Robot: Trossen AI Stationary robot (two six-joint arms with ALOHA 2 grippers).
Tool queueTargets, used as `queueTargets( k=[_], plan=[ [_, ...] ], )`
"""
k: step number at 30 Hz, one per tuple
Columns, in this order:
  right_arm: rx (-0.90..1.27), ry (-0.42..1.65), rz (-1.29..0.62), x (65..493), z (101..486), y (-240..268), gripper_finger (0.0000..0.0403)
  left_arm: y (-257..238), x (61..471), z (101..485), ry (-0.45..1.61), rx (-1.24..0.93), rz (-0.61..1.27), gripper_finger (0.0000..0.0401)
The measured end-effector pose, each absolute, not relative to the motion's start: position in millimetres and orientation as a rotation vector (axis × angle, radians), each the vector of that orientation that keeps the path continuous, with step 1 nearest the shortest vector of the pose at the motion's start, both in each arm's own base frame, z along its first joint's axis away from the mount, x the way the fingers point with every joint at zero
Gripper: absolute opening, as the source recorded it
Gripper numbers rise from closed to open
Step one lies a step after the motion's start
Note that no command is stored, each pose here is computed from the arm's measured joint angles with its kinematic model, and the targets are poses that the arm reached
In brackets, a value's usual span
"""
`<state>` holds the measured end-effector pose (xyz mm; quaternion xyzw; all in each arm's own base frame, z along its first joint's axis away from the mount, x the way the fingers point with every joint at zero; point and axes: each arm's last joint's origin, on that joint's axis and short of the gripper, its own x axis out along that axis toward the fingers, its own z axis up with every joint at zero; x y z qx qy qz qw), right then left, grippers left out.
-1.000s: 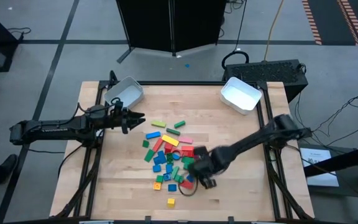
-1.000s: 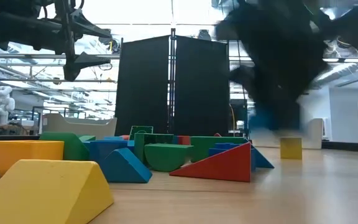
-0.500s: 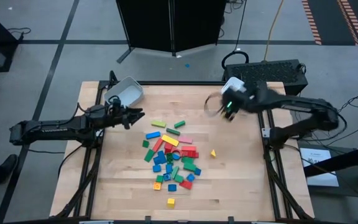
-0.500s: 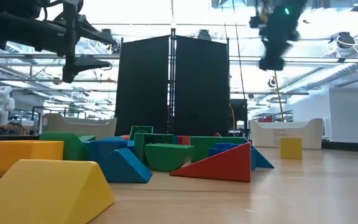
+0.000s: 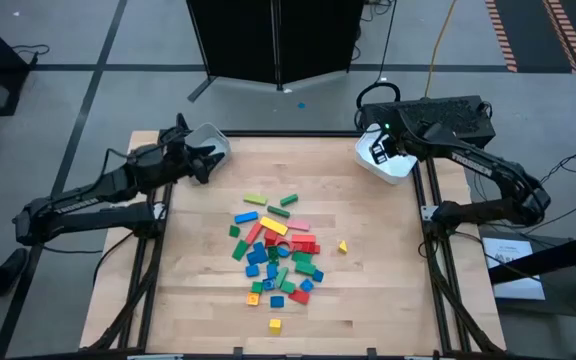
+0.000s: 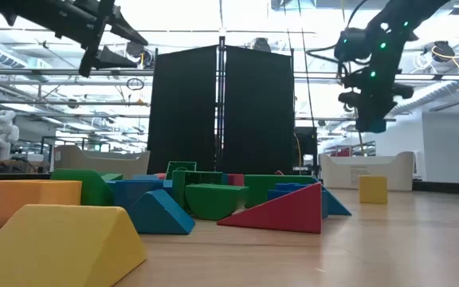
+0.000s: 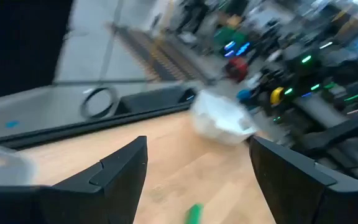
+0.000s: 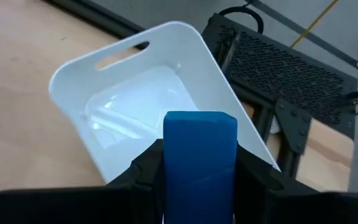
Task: Sort blocks by size
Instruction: Put the rectangular blue block into the white bin
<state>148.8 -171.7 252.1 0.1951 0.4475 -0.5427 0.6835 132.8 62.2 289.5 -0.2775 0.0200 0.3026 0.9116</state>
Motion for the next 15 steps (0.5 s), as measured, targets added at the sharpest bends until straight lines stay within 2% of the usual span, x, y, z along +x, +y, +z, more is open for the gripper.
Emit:
queueTargets(
  k=[8,15],
  plan=[
    [0.447,1.125,-1.162,160,224,-192,0.011,72,133,293,0.383,-0.616,0.772,0.0281],
    [0.418,1.134,-1.142,163,220,-195,0.011,78,141,279,0.519,-0.631,0.809,0.0281]
  ],
)
